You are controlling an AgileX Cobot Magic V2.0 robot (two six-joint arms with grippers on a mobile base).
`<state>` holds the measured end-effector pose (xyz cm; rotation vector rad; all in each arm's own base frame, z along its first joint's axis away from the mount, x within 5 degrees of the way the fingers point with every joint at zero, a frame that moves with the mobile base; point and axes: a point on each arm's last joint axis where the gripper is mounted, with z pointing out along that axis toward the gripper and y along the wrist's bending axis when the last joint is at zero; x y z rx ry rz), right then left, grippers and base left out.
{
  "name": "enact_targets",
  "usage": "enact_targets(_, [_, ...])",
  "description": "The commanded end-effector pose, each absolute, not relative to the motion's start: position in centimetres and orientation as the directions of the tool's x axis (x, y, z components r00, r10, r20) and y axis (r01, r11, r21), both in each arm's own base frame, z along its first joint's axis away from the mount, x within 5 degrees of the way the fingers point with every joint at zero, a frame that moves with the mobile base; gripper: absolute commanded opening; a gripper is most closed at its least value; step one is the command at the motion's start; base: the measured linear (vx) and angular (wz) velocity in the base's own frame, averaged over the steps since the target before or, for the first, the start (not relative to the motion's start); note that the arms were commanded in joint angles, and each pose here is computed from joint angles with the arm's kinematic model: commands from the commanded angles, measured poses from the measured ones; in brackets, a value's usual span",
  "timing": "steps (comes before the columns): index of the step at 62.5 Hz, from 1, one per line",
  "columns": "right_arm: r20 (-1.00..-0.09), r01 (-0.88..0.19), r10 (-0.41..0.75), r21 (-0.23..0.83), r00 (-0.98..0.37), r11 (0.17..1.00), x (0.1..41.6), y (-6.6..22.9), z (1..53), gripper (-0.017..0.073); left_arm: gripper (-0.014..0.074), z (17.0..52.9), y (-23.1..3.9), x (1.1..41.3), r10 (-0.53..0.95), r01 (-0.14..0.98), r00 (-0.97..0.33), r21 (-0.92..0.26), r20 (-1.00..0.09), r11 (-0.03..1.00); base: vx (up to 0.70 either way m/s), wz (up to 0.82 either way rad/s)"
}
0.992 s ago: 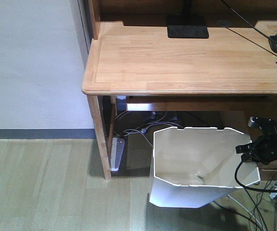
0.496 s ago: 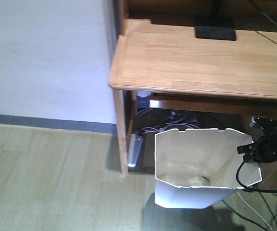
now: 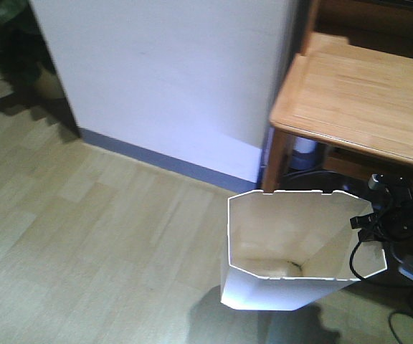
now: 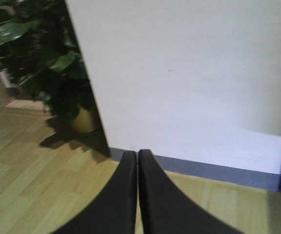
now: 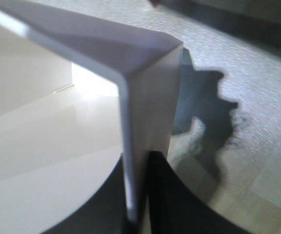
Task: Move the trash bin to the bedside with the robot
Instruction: 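Hold the bin in the right gripper while turning away from the desk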
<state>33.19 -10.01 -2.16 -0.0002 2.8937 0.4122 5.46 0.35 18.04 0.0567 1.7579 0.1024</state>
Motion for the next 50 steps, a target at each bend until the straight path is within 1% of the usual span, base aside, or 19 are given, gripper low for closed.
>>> enact_targets(1, [-0.269, -0.034, 0.075, 0.378, -0.96, 0.925, 34.37, -9.45, 1.04, -0.0006, -0.0006, 17.77, 0.22, 5.58, 0.09, -0.008, -0.134, 0.092, -0.987, 0.996, -0.03, 0.58])
enact_targets(24, [-0.268, -0.034, 0.075, 0.379, -0.96, 0.925, 34.36, -9.44, 1.04, -0.0006, -0.0006, 17.77, 0.22, 5.58, 0.09, -0.008, -0.134, 0.092, -0.987, 0.996, 0.02, 0.5])
enact_targets(39, [-0.268, -0.034, 0.075, 0.379, -0.96, 0.925, 34.36, -9.44, 1.04, -0.0006, -0.0006, 17.77, 0.22, 5.58, 0.09, -0.008, -0.134, 0.092, -0.987, 0.996, 0.11, 0.48])
enact_targets(50, [-0.268, -0.034, 0.075, 0.379, -0.96, 0.925, 34.36, -9.44, 1.04, -0.0006, -0.0006, 17.77, 0.22, 5.58, 0.09, -0.008, -0.134, 0.092, -0.987, 0.996, 0.15, 0.62])
